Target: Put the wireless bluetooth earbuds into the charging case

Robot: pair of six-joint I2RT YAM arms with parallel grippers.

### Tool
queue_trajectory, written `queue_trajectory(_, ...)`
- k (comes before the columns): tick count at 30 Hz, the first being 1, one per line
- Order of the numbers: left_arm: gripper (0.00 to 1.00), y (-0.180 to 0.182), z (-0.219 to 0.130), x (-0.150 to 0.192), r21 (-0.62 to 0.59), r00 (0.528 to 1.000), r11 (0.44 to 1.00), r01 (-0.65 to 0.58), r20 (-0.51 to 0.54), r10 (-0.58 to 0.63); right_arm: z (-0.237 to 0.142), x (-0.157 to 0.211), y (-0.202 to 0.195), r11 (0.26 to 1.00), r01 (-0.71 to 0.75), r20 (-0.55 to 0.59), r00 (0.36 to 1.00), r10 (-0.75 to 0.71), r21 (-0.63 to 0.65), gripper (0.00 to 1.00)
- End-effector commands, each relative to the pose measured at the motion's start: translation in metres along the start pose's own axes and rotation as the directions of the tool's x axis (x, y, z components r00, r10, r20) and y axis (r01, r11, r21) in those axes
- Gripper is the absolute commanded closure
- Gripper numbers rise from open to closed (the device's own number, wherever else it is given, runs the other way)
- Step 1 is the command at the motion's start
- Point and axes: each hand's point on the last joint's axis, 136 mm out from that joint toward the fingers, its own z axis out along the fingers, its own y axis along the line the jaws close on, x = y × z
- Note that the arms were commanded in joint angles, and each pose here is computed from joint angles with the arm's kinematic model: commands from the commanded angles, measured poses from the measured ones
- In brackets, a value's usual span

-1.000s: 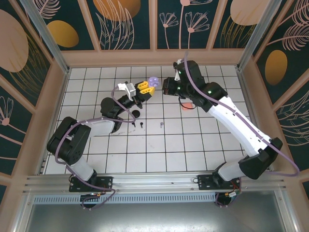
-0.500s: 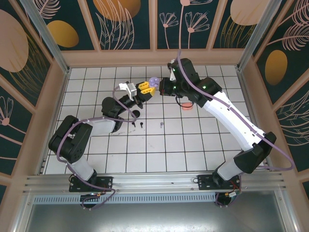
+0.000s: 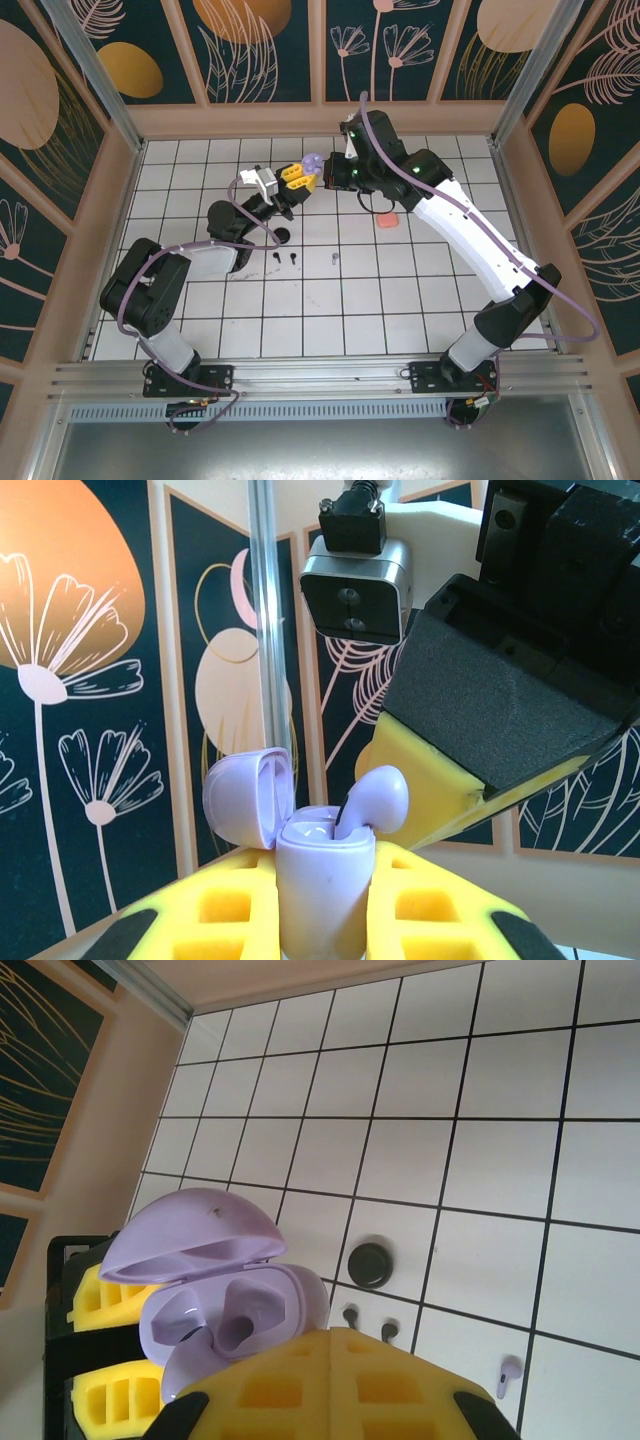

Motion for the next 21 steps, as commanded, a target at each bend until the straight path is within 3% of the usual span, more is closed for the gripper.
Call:
queue_trajectory(1,1.0,-0.004,0.008,0.012,0.026,0.999,1.0,0.015,-0.029,-0.015,-0.011,0.001,0.035,0.993,0.041,0.003,0.999,-0.041,-0.108,1.0)
queue_trajectory(14,1.0,-0.002,0.011,0.017,0.027,0.999,0.999,0.02,-0.048,-0.019,-0.018,-0.002,0.024,0.997,0.034,0.034,0.999,-0.032,-0.062,1.0)
queue_trajectory(21,1.0,-0.003,0.007,0.016,0.016,0.999,1.0,0.013,-0.036,-0.012,-0.072,-0.038,0.018,0.99,-0.025,0.168,0.985,0.048,-0.137,1.0)
